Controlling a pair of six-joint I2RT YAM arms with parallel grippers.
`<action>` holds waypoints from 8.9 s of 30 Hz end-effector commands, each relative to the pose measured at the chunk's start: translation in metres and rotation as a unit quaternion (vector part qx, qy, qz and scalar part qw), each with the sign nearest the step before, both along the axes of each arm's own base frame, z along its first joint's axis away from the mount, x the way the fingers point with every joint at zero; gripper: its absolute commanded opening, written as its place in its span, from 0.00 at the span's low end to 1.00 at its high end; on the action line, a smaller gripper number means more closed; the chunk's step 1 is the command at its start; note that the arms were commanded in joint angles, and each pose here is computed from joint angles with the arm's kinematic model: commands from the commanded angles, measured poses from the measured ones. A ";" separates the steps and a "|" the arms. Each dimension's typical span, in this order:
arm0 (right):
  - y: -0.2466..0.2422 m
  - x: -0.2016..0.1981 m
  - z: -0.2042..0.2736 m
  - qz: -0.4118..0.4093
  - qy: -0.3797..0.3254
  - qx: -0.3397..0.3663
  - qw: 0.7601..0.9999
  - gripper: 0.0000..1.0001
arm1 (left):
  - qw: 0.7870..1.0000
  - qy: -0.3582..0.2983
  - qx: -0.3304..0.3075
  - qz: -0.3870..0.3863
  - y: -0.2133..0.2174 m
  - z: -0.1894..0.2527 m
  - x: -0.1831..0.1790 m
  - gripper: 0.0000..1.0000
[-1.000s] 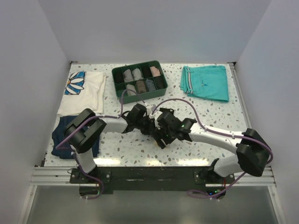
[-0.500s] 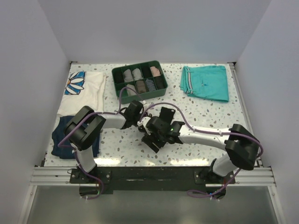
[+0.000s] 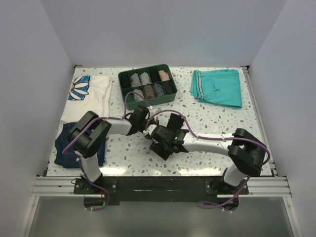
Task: Roll the underwear
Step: Roll the underwear to the center of the board.
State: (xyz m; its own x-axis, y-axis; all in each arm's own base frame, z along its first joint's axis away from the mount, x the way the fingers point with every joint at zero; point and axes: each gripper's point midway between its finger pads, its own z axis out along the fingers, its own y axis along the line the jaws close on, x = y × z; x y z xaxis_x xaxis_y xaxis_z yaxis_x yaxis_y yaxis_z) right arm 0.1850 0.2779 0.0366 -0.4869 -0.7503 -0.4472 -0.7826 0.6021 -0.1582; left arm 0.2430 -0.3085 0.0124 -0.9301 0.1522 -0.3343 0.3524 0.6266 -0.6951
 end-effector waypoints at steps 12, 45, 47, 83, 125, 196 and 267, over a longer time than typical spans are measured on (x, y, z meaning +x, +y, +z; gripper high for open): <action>0.015 -0.001 -0.023 0.015 -0.012 -0.021 1.000 0.61 | 0.991 0.054 0.122 0.013 0.053 -0.064 -0.020 0.00; 0.030 -0.031 -0.055 -0.063 0.059 0.082 0.993 0.25 | 0.982 -0.025 0.117 0.144 0.085 -0.006 0.036 0.27; 0.036 -0.033 -0.054 -0.069 0.070 0.106 0.989 0.25 | 0.980 -0.029 0.118 0.155 0.089 -0.003 0.040 0.28; 0.044 -0.001 -0.009 -0.155 0.411 0.354 0.826 0.20 | 0.977 -0.129 -0.024 0.169 0.097 0.042 0.013 0.57; 0.031 0.010 -0.016 -0.160 0.363 0.311 0.864 0.20 | 0.950 0.109 0.028 0.292 0.074 -0.022 -0.041 0.97; 0.020 0.008 0.045 -0.083 0.102 0.240 0.962 0.72 | 0.950 0.110 0.120 0.266 0.067 -0.049 -0.047 0.00; 0.044 0.003 0.004 -0.045 -0.045 0.083 0.995 0.37 | 0.953 0.117 0.103 0.261 0.060 -0.045 -0.045 0.00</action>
